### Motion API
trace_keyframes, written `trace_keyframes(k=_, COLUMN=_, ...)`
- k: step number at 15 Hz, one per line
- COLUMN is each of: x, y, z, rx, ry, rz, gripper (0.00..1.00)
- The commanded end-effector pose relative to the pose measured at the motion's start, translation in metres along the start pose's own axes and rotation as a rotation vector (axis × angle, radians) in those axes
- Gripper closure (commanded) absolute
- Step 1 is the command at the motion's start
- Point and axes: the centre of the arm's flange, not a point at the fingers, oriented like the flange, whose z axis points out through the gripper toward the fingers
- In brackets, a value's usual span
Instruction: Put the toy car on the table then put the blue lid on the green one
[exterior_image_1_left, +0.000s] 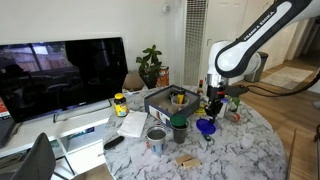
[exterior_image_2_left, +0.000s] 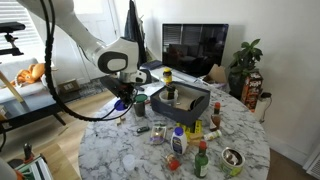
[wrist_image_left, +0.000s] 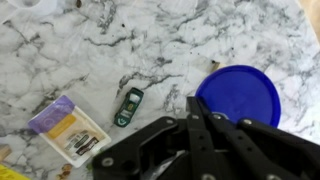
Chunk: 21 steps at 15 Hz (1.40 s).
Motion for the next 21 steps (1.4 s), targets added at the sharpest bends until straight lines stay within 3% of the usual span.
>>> trace_keyframes(k=1, x=0.015, y=0.000, z=-0.031, rx=-0.003, ry=0.016, rz=0.178, gripper=1.00)
trace_keyframes(k=7, x=0.055, y=-0.013, z=-0.049, rx=0.032, ry=-0.036, rz=0.367, gripper=1.00)
trace_keyframes(k=11, x=0.079, y=-0.024, z=-0.046, rx=0.013, ry=-0.057, rz=0.454, gripper=1.00)
trace_keyframes(k=15, x=0.096, y=-0.028, z=-0.035, rx=0.014, ry=-0.074, rz=0.511, gripper=1.00)
trace_keyframes(k=16, x=0.081, y=-0.025, z=-0.041, rx=0.032, ry=-0.046, rz=0.478, gripper=0.98)
trace_keyframes(k=21, x=0.091, y=-0.025, z=-0.035, rx=0.031, ry=-0.055, rz=0.498, gripper=0.98)
